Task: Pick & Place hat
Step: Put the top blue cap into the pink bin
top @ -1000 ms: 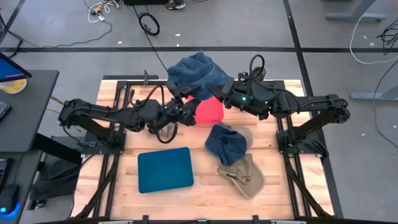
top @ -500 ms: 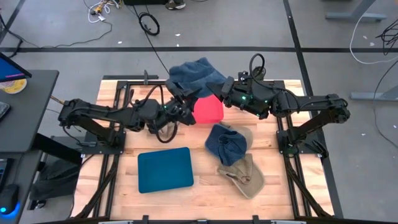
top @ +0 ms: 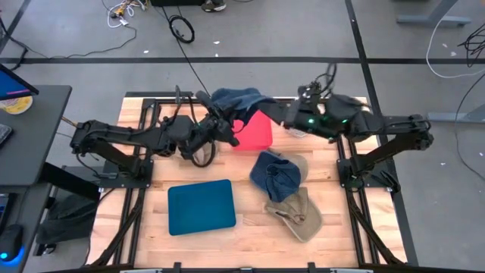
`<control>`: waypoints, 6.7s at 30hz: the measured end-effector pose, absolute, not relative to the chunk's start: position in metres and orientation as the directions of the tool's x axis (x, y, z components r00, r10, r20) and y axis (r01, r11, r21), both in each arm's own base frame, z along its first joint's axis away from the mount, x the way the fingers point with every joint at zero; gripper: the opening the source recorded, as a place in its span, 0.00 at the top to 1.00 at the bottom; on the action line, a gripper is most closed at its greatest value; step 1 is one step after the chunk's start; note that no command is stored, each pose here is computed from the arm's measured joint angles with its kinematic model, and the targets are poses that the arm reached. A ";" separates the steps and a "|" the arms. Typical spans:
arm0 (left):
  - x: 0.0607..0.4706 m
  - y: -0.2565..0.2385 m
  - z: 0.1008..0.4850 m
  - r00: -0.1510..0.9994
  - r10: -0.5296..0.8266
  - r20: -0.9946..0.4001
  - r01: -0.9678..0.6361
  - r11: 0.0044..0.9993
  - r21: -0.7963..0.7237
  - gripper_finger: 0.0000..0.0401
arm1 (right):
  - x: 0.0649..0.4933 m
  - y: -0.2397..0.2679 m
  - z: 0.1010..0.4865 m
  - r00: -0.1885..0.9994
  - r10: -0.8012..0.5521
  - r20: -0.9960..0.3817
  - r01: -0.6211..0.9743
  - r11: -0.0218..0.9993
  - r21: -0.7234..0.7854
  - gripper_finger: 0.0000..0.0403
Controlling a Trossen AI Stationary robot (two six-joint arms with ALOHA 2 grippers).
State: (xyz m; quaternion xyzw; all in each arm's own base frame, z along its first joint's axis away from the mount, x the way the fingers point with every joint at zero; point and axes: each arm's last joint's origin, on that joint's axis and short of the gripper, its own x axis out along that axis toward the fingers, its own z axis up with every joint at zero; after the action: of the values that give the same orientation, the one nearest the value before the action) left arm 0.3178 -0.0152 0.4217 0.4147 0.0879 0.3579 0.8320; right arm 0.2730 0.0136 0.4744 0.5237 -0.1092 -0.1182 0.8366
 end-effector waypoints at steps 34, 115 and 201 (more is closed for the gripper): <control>0.311 0.087 0.316 0.774 0.616 0.149 -0.628 0.775 0.061 0.97 | 0.185 0.007 0.502 0.969 -0.238 0.064 0.107 0.640 0.761 0.24; 0.315 0.195 0.168 0.803 0.582 -0.128 -0.553 0.808 0.205 0.97 | 0.228 0.010 0.435 0.842 -0.292 -0.454 0.539 0.517 0.666 0.35; 0.347 0.102 0.151 0.780 0.522 -0.344 -0.205 0.733 0.648 0.27 | 0.226 0.009 0.433 0.814 -0.344 -0.469 0.579 0.558 0.595 0.35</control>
State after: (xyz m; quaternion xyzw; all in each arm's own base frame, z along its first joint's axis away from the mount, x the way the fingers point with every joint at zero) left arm 0.3466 0.1025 0.1514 0.3031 0.2615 0.2035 0.8935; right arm 0.2263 0.0086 0.4326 0.3883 0.1512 -0.2653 0.8695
